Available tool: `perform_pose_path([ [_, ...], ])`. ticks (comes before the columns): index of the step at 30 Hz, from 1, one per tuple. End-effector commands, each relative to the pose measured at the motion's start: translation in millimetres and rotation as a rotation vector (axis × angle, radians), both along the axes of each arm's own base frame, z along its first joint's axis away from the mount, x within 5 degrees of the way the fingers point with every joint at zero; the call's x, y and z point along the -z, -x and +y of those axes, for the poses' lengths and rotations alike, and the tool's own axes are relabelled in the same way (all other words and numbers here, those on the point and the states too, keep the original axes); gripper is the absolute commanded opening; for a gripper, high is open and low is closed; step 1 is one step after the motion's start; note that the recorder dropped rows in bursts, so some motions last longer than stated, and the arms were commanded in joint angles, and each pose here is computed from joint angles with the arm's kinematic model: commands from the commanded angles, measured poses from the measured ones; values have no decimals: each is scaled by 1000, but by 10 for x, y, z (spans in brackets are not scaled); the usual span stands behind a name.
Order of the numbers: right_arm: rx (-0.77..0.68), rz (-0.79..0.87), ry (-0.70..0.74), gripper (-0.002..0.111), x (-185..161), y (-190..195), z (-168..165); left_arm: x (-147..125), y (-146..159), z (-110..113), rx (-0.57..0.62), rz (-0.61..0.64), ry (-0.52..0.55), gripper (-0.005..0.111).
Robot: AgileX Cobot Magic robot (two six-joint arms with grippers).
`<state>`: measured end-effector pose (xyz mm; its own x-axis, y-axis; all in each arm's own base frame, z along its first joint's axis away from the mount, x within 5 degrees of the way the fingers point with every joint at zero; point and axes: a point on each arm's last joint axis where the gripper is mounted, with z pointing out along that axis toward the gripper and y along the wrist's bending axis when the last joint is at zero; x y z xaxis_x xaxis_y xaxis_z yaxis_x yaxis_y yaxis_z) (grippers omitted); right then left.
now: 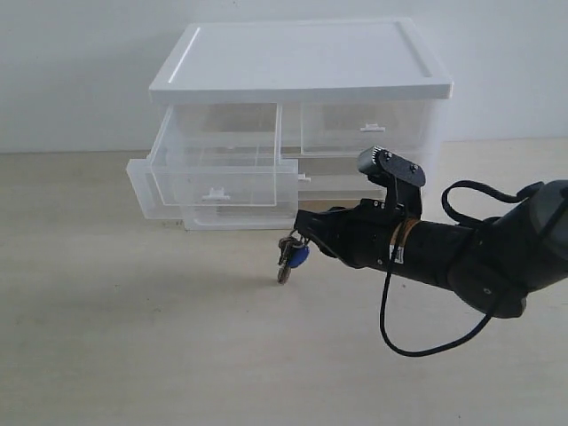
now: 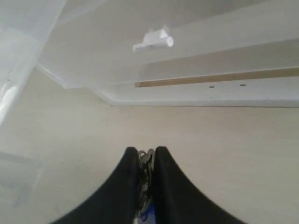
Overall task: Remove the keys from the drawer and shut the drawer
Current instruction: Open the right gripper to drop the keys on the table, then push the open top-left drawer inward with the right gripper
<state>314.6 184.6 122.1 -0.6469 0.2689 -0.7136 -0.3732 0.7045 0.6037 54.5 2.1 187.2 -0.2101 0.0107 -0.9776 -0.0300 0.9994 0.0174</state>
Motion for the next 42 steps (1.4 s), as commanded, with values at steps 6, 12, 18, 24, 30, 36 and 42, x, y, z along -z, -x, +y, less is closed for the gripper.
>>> perform_pose_path([
  [6, -30, 4, 35, 58, 5, -3, -4, 8, 0, 1, -3, -3, 2, 4],
  [12, -64, -12, 73, 61, -30, 18, 0, 8, 0, 1, -3, -3, 2, 4],
  [18, -72, -68, 341, 21, -320, 71, -143, 8, 0, 1, -3, -3, 2, 4],
  [24, -53, -91, 517, 0, -701, 236, -285, 8, 0, 1, -3, -3, 2, 4],
  [30, -219, -210, 490, 0, -867, 611, 41, 8, 0, 1, -3, -3, 2, 4],
  [36, -330, -306, 344, 0, -910, 705, 361, 8, 0, 1, -3, -3, 2, 4],
  [42, -300, -282, 336, 0, -838, 434, 552, 8, 0, 1, -3, -3, 2, 4],
])
